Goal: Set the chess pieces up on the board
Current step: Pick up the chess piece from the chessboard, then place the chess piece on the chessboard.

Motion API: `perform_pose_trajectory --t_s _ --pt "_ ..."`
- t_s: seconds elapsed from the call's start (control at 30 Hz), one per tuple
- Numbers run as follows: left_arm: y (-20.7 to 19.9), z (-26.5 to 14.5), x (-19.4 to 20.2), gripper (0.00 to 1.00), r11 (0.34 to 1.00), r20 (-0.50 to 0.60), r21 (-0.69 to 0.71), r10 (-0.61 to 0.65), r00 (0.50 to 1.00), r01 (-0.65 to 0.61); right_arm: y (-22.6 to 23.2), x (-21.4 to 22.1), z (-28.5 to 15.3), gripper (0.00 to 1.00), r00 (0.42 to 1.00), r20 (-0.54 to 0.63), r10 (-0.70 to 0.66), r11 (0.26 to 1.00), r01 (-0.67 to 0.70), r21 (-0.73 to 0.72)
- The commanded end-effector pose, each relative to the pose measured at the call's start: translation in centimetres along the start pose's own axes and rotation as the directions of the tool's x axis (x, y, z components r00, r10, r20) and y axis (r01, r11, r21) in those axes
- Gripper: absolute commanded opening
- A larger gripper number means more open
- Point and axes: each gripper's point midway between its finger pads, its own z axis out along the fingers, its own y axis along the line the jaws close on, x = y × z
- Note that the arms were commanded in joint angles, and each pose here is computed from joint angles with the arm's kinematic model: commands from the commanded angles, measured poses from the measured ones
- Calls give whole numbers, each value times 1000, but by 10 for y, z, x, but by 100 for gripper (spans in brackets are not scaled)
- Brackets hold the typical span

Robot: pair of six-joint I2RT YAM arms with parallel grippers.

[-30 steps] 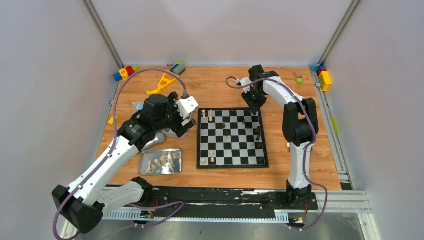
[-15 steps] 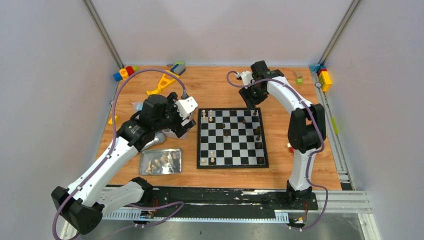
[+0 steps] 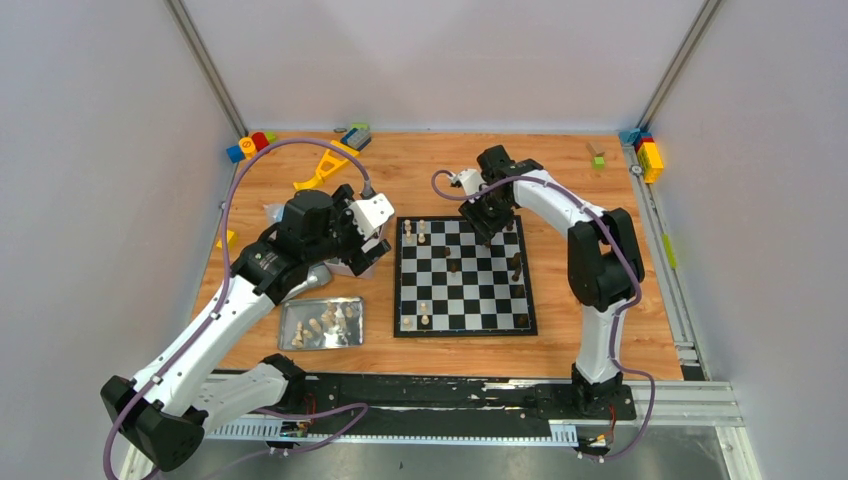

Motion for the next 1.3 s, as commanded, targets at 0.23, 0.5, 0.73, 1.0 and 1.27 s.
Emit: perform_pose_trajectory --t_s 0.23,0.5,0.73,1.0,1.27 --pt "4 -5 -9 100 1000 39 -14 12 999 -11 -2 2 17 30 1000 -9 18 1000 -18 -5" --pt "4 -3 -8 100 1000 37 -14 11 999 -10 -7 2 14 5 1000 -17 12 1000 -12 18" --pt "3 -1 -9 100 1000 37 -9 9 999 -8 -34 -15 5 0 1000 5 26 994 -27 108" --pt "3 -1 -9 100 1000 37 -8 10 999 -10 -57 -18 10 0 999 -12 45 989 -43 140" --pt "3 -1 -8 100 1000 34 -6 11 999 -11 -59 -13 19 2 998 -30 54 991 -50 126"
